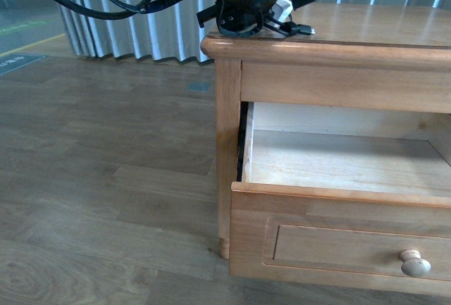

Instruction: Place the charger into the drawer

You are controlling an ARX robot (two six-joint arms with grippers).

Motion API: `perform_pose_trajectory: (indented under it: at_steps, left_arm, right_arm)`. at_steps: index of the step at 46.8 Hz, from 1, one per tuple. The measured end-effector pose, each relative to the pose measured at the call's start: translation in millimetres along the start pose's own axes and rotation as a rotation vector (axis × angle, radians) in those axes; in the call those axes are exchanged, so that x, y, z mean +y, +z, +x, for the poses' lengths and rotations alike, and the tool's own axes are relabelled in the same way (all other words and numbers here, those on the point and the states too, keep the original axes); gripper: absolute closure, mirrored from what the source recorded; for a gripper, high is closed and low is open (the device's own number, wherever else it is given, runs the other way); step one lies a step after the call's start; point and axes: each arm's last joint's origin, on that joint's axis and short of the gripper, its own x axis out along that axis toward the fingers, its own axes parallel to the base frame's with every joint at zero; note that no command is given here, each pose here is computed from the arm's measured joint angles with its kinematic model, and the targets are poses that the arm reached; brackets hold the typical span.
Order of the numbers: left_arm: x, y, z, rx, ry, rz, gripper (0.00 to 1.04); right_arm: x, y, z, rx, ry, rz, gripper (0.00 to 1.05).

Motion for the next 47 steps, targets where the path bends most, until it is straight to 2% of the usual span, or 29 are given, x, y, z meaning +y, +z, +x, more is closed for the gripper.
perform_pose_trajectory:
  at_steps: [7, 11, 20, 33, 38, 47]
  left_arm:
    - [-3, 2, -4, 0.011, 0.003, -0.019, 0.73]
    - [-3, 4, -13, 0.003, 0.003, -0.049, 0.8]
    - [-8, -6, -44, -0.009, -0.025, -0.071, 0.81]
    - [-43, -32, -105, -0.006, -0.116, -0.057, 0.81]
    - [-49, -54, -106, 0.043, -0.132, -0.069, 0.81]
    - [-40, -88, -82, 0.12, -0.095, -0.107, 0.82]
  right_arm:
    - [0, 0, 0, 0.0, 0.0, 0.0, 0.08]
    - [0, 0, 0, 0.0, 0.0, 0.0, 0.08]
    - [0, 0, 0, 0.0, 0.0, 0.0, 0.08]
    - [0, 0, 0, 0.0, 0.0, 0.0, 0.08]
    - [0, 0, 0, 0.0, 0.0, 0.0, 0.08]
    - [0, 0, 0, 0.0, 0.0, 0.0, 0.08]
